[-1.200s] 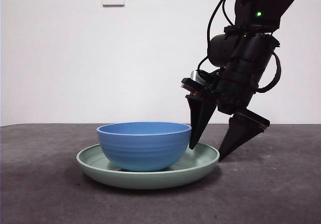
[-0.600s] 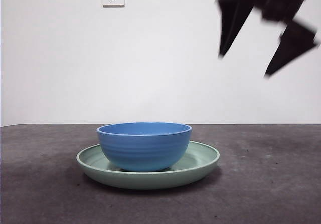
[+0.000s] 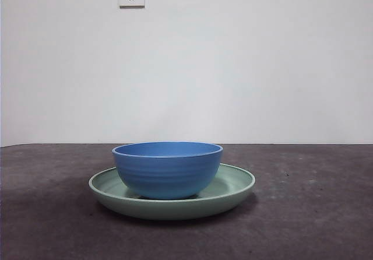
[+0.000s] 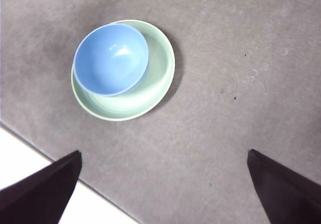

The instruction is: Pick up the blue bowl, put it on the green plate, put it on desk

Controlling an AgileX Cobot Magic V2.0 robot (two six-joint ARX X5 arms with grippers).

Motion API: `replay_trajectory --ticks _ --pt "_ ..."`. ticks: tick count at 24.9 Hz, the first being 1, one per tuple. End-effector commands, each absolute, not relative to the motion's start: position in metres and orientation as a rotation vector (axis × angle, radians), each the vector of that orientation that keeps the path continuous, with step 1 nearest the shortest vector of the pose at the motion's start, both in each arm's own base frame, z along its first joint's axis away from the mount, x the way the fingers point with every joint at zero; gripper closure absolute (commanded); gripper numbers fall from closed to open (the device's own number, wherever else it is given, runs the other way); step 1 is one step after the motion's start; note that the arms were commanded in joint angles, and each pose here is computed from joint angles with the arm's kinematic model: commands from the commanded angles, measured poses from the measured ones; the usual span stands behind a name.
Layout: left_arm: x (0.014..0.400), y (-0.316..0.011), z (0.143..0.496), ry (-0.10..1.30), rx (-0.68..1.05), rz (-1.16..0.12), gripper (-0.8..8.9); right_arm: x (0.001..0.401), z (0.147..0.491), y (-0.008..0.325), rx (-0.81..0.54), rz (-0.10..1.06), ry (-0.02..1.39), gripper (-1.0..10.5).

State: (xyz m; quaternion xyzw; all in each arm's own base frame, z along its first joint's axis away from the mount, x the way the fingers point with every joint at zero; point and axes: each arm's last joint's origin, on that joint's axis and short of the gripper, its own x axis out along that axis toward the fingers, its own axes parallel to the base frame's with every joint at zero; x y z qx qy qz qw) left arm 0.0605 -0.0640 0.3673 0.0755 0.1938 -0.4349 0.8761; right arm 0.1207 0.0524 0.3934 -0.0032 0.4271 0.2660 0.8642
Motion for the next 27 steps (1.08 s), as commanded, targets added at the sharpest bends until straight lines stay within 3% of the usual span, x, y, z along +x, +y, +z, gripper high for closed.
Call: replay_trajectory --ticks 1,6,7,8,9,10,27 --pt "0.0611 -0.0651 0.3737 0.353 0.15 -0.915 2.52 0.1128 0.3993 0.0503 -0.026 0.575 0.87 3.3" --pt "0.0614 -0.0654 0.3747 0.342 0.144 -0.915 2.6 0.1067 0.4002 0.048 -0.028 0.577 0.866 3.3" --pt "0.0614 -0.0654 0.3747 0.342 0.144 -0.915 3.24 0.1069 0.4001 0.0481 -0.024 0.575 0.868 3.7" --pt "0.0613 -0.0654 0.3745 0.345 0.144 -0.916 5.3 0.1072 0.4 0.0482 -0.024 0.575 0.869 5.7" --pt "0.061 -0.0655 0.3744 0.347 0.143 -0.924 8.11 0.1074 0.4001 0.0483 -0.025 0.574 0.868 8.3" --pt "0.0611 -0.0656 0.3748 0.344 0.14 -0.926 7.8 0.1078 0.4005 0.0484 -0.025 0.575 0.86 9.3" --pt "0.0604 -0.0605 0.3753 0.338 0.102 -0.885 7.94 0.1093 0.4026 0.0489 -0.023 0.578 0.828 9.2"
